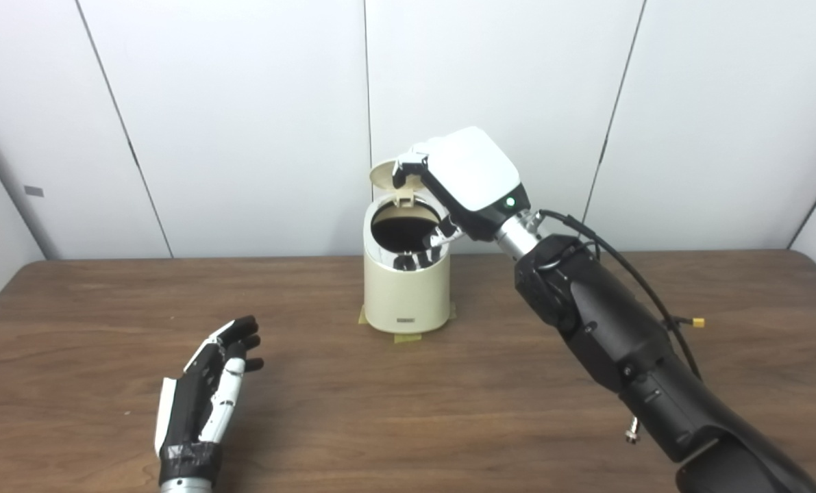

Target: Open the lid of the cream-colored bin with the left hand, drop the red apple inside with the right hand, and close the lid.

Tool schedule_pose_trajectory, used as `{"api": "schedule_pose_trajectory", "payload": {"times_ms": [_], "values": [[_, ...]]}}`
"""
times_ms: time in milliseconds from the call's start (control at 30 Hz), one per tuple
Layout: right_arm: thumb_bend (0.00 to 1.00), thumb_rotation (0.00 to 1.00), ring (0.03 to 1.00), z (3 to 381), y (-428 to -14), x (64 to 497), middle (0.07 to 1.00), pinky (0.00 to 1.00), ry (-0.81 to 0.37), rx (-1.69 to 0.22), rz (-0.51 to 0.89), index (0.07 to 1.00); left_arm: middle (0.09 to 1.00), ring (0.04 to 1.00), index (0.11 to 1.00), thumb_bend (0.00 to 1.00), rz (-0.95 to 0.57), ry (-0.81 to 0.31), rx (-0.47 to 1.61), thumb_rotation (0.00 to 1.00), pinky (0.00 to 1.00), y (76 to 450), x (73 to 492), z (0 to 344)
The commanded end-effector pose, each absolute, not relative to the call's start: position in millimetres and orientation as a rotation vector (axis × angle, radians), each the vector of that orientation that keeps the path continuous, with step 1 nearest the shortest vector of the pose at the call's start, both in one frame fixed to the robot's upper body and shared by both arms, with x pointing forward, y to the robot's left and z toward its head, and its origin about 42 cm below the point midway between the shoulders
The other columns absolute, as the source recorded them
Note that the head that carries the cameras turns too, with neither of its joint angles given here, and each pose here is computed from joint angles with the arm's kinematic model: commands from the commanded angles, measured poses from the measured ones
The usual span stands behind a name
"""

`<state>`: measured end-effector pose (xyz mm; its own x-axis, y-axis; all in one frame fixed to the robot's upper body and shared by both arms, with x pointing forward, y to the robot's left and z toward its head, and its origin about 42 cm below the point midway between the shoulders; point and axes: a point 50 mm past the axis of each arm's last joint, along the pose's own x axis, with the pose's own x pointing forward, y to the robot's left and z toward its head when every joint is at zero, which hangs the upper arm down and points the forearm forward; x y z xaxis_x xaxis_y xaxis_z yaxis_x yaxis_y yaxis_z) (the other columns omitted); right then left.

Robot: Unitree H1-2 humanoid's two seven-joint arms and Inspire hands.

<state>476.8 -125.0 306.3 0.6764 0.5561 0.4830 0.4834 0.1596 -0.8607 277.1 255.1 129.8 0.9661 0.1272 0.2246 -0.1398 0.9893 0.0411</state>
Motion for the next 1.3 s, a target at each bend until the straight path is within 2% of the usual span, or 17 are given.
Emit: {"api": "schedule_pose_trajectory", "payload": {"times_ms": [0, 100, 200, 233, 300, 400, 667, 800, 833, 900, 933, 967, 1000, 1033, 1133, 1233, 1267], "values": [[0.99, 0.10, 0.580, 336, -125, 478, 0.639, 0.47, -0.976, -1.453, -0.012, 0.569, 0.809, 0.799, 0.764, 0.35, 0.126, -0.280, 0.065, 0.64, 0.69, 253, 283, 143], [0.98, 0.10, 0.573, 336, -126, 478, 0.634, 0.46, -0.984, -1.439, -0.011, 0.566, 0.813, 0.804, 0.763, 0.34, 0.127, -0.277, 0.064, 0.64, 0.70, 253, 283, 143], [0.87, 0.16, 0.513, 335, -132, 474, 0.563, 0.41, -1.082, -1.353, -0.091, 0.508, 0.813, 0.801, 0.763, 0.34, 0.130, -0.272, 0.057, 0.63, 0.70, 253, 282, 143], [0.70, 0.16, 0.479, 336, -134, 471, 0.534, 0.38, -1.116, -1.306, -0.127, 0.495, 0.813, 0.800, 0.763, 0.34, 0.130, -0.271, 0.061, 0.63, 0.70, 253, 282, 143], [0.56, 0.15, 0.377, 335, -139, 465, 0.452, 0.30, -1.146, -1.205, -0.190, 0.477, 0.818, 0.800, 0.772, 0.33, 0.126, -0.267, 0.068, 0.64, 0.70, 254, 282, 142], [0.53, 0.02, 0.299, 330, -151, 455, 0.518, 0.24, -1.149, -1.078, -0.256, 0.434, 0.825, 0.803, 0.784, 0.33, 0.117, -0.263, 0.060, 0.66, 0.72, 252, 283, 142], [0.52, 0.00, 0.294, 286, -208, 417, 0.459, 0.24, -0.911, -0.774, -0.263, 0.482, 0.819, 0.800, 0.782, 0.33, 0.109, -0.273, 0.074, 0.65, 0.71, 254, 284, 142], [0.51, 0.01, 0.403, 262, -228, 387, 0.463, 0.31, -0.763, -0.651, -0.210, 0.496, 0.820, 0.801, 0.776, 0.34, 0.112, -0.272, 0.072, 0.66, 0.70, 255, 285, 141], [0.51, 0.01, 0.469, 257, -231, 382, 0.481, 0.37, -0.727, -0.623, -0.190, 0.492, 0.820, 0.803, 0.773, 0.35, 0.113, -0.271, 0.071, 0.67, 0.70, 255, 286, 141], [0.49, 0.12, 0.548, 240, -239, 370, 0.569, 0.45, -0.666, -0.538, -0.117, 0.494, 0.818, 0.804, 0.765, 0.36, 0.117, -0.273, 0.065, 0.67, 0.71, 255, 286, 140], [0.38, 0.46, 0.598, 230, -243, 366, 0.619, 0.52, -0.630, -0.469, -0.077, 0.596, 0.817, 0.804, 0.760, 0.36, 0.118, -0.273, 0.062, 0.68, 0.71, 255, 286, 140], [0.33, 0.55, 0.626, 221, -247, 361, 0.651, 0.56, -0.585, -0.406, -0.052, 0.643, 0.816, 0.804, 0.759, 0.36, 0.118, -0.272, 0.059, 0.68, 0.71, 255, 286, 140], [0.31, 0.57, 0.649, 214, -249, 356, 0.675, 0.59, -0.539, -0.355, -0.041, 0.672, 0.815, 0.804, 0.758, 0.37, 0.117, -0.272, 0.059, 0.68, 0.71, 255, 286, 140], [0.29, 0.56, 0.676, 208, -250, 351, 0.698, 0.62, -0.495, -0.306, -0.034, 0.696, 0.817, 0.806, 0.759, 0.37, 0.117, -0.273, 0.059, 0.69, 0.71, 255, 286, 140], [0.25, 0.38, 0.718, 192, -254, 341, 0.734, 0.65, -0.428, -0.199, -0.025, 0.729, 0.816, 0.808, 0.756, 0.36, 0.118, -0.276, 0.059, 0.70, 0.71, 256, 286, 140], [0.27, 0.28, 0.708, 179, -256, 335, 0.732, 0.62, -0.385, -0.153, -0.061, 0.717, 0.812, 0.799, 0.755, 0.36, 0.119, -0.276, 0.057, 0.69, 0.70, 256, 286, 140], [0.28, 0.21, 0.695, 174, -256, 334, 0.723, 0.60, -0.373, -0.144, -0.077, 0.705, 0.813, 0.802, 0.754, 0.36, 0.118, -0.275, 0.058, 0.69, 0.71, 256, 286, 140]]}}
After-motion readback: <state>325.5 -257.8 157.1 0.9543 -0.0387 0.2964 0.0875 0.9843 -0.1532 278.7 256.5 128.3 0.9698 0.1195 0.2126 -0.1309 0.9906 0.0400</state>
